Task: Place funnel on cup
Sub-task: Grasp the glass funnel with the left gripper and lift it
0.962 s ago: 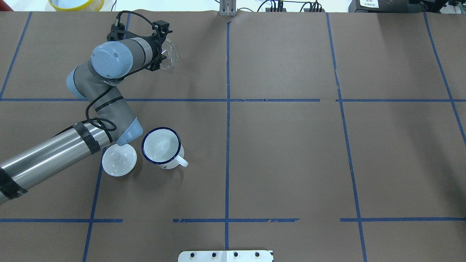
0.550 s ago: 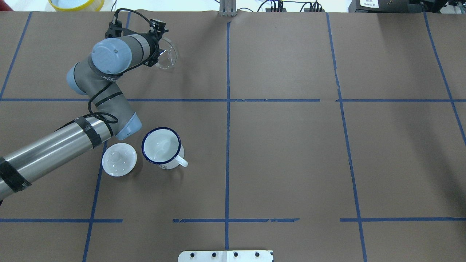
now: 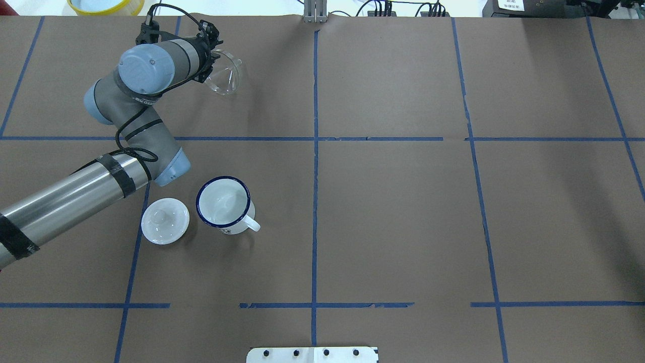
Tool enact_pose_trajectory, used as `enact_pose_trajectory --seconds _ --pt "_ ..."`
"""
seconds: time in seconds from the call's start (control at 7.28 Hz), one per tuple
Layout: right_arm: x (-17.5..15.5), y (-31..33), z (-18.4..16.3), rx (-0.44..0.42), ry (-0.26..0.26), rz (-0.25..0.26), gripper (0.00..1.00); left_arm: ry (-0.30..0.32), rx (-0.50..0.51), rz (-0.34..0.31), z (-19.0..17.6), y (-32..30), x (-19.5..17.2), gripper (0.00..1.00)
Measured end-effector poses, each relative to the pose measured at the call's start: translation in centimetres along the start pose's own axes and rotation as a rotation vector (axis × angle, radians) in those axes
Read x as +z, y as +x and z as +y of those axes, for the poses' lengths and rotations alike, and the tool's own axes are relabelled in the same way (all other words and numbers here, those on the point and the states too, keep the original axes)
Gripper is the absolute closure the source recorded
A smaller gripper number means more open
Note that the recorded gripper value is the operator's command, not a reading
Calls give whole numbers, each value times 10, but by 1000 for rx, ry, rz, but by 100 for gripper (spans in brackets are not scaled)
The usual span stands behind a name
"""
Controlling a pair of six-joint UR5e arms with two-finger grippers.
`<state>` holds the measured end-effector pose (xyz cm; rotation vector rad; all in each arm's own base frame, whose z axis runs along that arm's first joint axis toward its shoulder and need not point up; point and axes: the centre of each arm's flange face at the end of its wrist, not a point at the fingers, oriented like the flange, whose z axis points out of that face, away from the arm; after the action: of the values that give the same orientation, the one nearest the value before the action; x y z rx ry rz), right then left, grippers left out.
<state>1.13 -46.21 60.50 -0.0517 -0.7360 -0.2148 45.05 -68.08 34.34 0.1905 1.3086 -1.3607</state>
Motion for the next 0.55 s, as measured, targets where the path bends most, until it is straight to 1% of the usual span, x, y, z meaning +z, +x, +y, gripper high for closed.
enact_pose_trajectory --seconds 0.41,0.55 --pt "0 0 0 0 0 0 0 -19 56 12 7 9 -5 100" --pt "0 0 0 0 0 0 0 -45 72 33 13 22 -16 100"
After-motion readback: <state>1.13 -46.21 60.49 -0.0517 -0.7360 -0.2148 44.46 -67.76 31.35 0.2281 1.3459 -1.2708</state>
